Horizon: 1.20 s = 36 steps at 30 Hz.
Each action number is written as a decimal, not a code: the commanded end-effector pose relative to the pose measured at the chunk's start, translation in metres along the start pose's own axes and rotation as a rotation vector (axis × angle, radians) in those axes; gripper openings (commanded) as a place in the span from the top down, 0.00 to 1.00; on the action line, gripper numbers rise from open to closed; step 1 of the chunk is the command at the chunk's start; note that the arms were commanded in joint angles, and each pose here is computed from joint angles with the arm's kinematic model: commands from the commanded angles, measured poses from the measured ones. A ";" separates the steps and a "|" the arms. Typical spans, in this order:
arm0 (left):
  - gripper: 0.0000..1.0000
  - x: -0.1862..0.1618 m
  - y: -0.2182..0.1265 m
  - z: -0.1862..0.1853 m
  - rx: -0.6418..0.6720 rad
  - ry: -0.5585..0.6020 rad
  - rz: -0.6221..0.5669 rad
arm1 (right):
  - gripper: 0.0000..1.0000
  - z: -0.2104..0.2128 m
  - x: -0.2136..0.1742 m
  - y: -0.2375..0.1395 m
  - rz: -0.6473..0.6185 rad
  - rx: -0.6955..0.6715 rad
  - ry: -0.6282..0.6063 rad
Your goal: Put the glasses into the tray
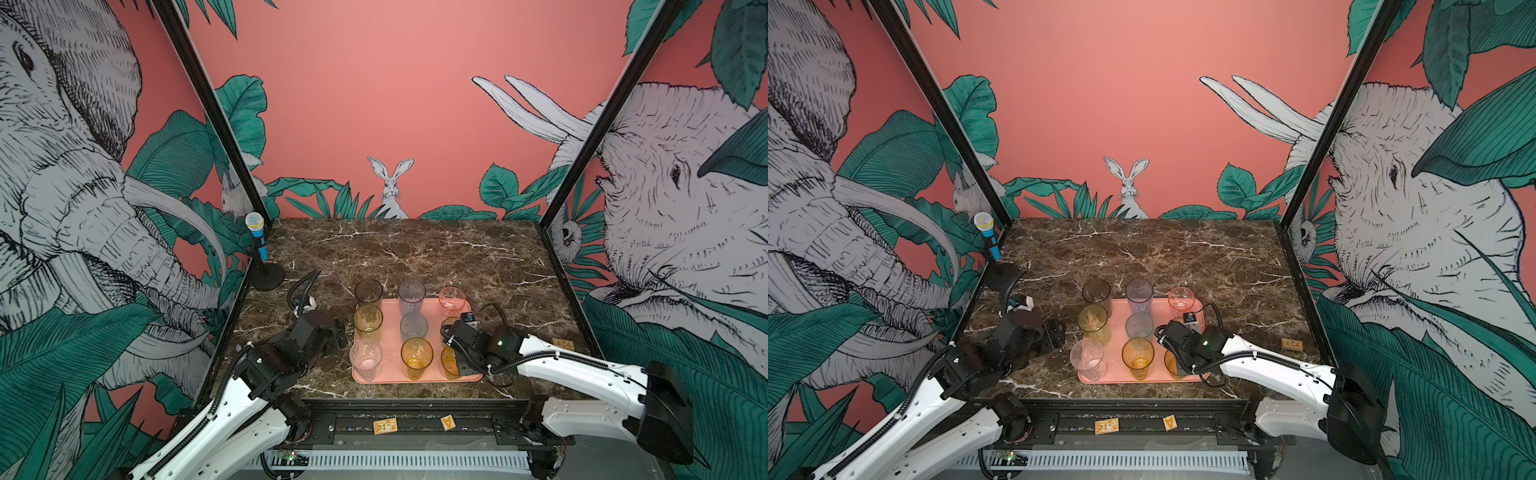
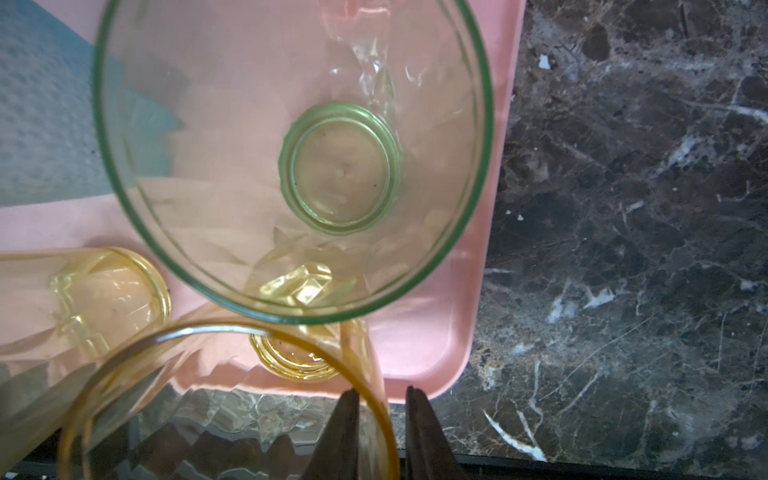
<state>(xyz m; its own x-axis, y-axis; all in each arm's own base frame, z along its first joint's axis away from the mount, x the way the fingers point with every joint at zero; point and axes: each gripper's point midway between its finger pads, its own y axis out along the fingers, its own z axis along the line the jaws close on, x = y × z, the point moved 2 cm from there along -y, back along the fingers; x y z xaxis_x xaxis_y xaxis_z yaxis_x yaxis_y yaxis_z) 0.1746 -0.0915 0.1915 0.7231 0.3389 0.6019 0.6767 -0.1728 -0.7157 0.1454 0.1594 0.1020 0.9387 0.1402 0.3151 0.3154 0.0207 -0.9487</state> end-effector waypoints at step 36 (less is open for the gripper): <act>0.02 0.138 -0.030 -0.019 0.334 0.465 -0.597 | 0.19 -0.107 0.171 -0.099 -0.534 -0.119 0.085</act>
<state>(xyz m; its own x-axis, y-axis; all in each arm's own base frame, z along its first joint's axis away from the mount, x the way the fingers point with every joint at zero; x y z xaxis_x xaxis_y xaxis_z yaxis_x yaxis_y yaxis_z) 0.2455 -0.0715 0.2929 0.3558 -0.0738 0.9316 0.9298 0.1285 -0.3449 0.2631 0.0781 0.2460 0.7144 0.0384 0.6987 0.6997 -0.0527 -0.7125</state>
